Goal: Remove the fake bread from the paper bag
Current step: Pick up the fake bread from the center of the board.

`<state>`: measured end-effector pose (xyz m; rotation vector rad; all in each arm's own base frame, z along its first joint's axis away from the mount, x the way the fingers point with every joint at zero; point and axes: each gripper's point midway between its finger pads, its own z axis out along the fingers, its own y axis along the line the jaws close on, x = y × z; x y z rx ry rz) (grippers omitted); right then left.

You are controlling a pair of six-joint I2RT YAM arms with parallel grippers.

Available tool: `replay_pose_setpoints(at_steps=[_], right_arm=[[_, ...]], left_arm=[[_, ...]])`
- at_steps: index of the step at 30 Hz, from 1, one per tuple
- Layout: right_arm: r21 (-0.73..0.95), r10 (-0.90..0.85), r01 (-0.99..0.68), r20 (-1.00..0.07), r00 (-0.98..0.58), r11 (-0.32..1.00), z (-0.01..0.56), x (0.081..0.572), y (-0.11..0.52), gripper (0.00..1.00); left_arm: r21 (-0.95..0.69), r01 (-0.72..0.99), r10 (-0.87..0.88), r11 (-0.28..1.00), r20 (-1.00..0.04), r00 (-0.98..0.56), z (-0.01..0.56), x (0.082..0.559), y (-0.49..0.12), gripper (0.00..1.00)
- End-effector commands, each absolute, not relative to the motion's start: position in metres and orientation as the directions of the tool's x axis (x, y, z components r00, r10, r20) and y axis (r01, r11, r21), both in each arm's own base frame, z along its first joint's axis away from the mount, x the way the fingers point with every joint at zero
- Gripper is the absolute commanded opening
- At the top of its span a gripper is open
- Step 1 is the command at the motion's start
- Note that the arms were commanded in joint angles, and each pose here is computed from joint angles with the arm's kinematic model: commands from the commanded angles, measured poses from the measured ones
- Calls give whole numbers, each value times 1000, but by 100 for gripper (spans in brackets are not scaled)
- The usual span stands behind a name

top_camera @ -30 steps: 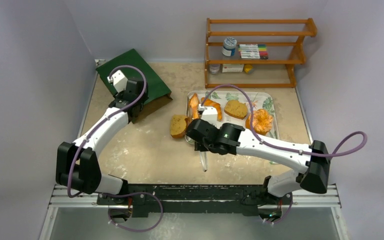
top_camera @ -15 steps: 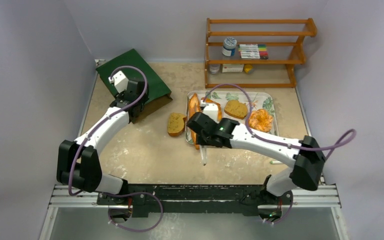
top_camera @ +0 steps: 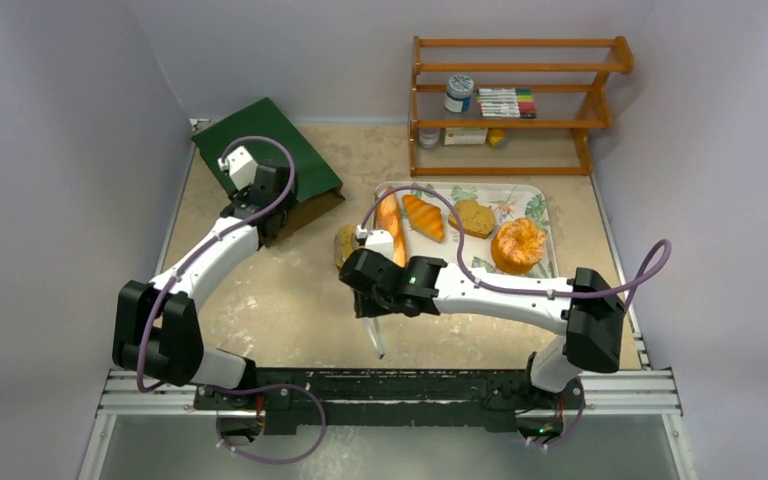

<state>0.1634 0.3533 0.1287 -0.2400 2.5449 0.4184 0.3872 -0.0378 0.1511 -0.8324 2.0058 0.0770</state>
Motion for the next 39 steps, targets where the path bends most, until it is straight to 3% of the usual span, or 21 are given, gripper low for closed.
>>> replay_pose_setpoints(at_steps=[1, 15, 24, 32, 39], right_arm=[[301, -77, -258, -503, -861, 918, 127, 140, 361, 39], [251, -87, -209, -423, -902, 945, 108, 99, 348, 40], [290, -18, -115, -317, -948, 950, 79, 79, 332, 43], [347, 42, -88, -350, -936, 934, 75, 118, 347, 44], [325, -6, -141, -386, -923, 935, 69, 153, 361, 44]], left_arm=[[-332, -567, -554, 754, -786, -276, 166, 393, -37, 57], [-326, -567, -547, 757, -790, -277, 165, 388, -34, 57], [-336, -561, -558, 756, -780, -284, 159, 390, -37, 57], [-349, -552, -567, 757, -770, -292, 155, 394, -42, 57], [-352, -551, -570, 757, -768, -292, 156, 394, -42, 57]])
